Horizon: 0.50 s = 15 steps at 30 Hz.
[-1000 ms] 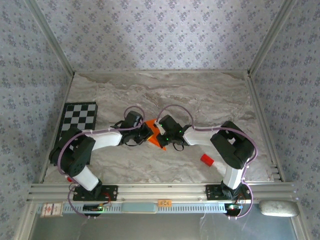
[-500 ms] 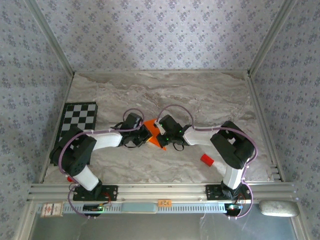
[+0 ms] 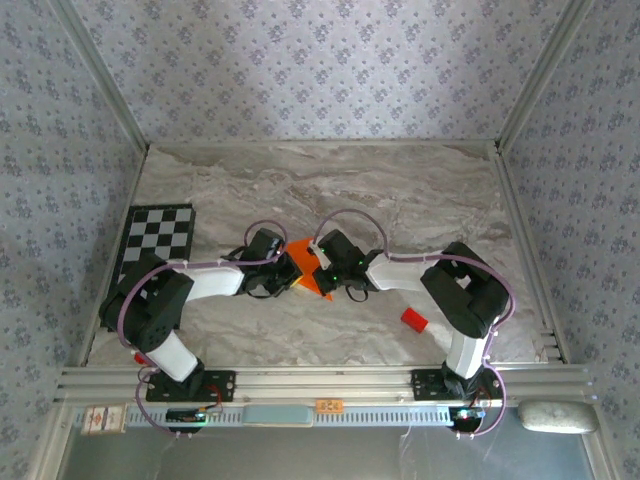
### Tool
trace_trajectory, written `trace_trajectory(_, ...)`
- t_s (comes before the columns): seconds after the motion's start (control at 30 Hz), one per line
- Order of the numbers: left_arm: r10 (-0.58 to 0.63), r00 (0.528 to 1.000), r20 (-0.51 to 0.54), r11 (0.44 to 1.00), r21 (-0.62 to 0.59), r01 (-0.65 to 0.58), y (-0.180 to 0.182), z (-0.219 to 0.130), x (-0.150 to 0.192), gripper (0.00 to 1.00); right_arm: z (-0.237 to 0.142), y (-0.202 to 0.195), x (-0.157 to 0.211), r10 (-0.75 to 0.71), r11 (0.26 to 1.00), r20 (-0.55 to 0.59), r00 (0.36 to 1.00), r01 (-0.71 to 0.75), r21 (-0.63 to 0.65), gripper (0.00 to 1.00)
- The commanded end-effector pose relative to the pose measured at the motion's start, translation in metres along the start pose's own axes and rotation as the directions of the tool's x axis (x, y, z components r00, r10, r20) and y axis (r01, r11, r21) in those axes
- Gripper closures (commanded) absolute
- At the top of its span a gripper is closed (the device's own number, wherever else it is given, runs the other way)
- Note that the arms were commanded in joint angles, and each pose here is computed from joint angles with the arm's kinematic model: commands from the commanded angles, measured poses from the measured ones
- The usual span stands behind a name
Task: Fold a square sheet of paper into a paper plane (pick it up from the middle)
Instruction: Third fold the triangle at the center of the table.
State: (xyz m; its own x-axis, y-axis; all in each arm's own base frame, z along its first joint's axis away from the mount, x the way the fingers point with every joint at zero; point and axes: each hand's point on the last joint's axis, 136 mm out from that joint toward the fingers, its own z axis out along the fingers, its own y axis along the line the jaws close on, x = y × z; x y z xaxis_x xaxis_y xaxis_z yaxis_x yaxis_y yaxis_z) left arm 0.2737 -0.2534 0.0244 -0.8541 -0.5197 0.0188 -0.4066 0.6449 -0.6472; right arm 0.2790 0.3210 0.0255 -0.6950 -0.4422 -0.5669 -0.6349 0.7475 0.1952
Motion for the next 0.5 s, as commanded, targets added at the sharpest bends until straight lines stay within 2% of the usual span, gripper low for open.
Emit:
trace_trajectory(0.0,-0.022,1.0,0.002,0.998,-0.051,0.022,0.014,0.003,0.002,0.94,0.005,-0.008,0.022,0.031,0.999,-0.078,0.996,-0.029,0.025,0.99)
trace_trajectory(0.47,-0.045,0.999,0.007,0.993,-0.113,0.045,0.03,0.004,0.003,0.95,0.004,-0.006,0.02,0.035,0.999,-0.076,0.997,-0.034,0.019,0.99)
